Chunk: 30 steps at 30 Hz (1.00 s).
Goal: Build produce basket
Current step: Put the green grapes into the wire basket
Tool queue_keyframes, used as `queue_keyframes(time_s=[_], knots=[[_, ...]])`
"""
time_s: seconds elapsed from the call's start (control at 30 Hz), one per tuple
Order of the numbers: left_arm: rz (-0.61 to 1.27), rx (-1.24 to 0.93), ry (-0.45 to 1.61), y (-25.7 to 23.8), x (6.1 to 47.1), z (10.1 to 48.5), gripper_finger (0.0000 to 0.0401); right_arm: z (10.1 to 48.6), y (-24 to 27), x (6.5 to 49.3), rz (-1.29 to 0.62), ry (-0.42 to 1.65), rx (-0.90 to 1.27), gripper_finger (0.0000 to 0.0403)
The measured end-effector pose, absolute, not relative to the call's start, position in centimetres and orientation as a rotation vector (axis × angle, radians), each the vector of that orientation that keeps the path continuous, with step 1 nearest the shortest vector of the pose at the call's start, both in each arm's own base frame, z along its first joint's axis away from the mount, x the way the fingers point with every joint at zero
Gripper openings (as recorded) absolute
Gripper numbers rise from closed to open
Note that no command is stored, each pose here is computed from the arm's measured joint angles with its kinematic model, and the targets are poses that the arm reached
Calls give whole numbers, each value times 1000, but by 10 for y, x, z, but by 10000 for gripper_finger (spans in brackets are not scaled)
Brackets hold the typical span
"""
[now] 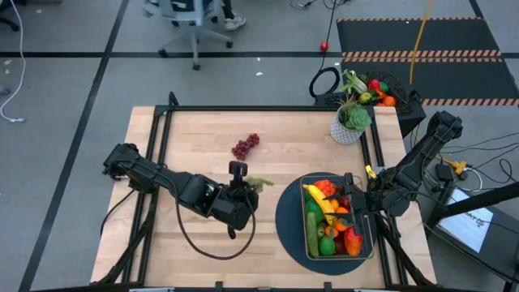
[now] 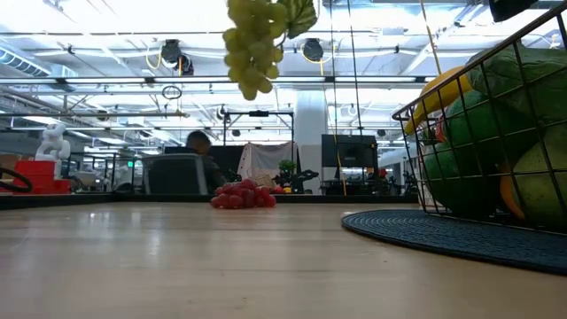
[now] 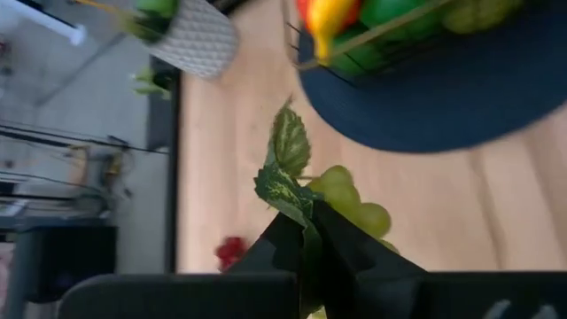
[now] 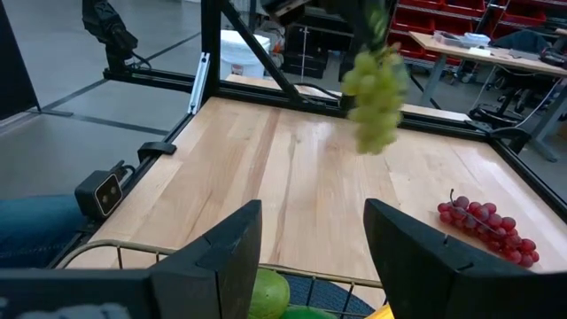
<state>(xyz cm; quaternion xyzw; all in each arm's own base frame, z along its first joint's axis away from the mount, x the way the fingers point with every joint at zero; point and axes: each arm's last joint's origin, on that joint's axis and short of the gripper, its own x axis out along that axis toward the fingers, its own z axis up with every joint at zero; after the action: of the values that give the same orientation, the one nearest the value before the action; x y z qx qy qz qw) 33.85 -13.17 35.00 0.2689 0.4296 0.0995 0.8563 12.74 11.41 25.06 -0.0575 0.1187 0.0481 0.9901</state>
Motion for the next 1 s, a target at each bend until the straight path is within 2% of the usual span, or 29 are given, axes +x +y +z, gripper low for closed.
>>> queue_keyframes(time_s=[0.3,0.67,0.8,1.0], knots=[[243,582,833,-122,350,352,13,251,114,128,92,234,-71,192],[62,675,888,-128,351,333,11,252,114,128,89,229,-28,192],[10,760,889,-132,350,333,19,254,115,128,90,215,-14,192],[-91,965,898,-133,349,333,8,254,115,128,90,215,-14,192]])
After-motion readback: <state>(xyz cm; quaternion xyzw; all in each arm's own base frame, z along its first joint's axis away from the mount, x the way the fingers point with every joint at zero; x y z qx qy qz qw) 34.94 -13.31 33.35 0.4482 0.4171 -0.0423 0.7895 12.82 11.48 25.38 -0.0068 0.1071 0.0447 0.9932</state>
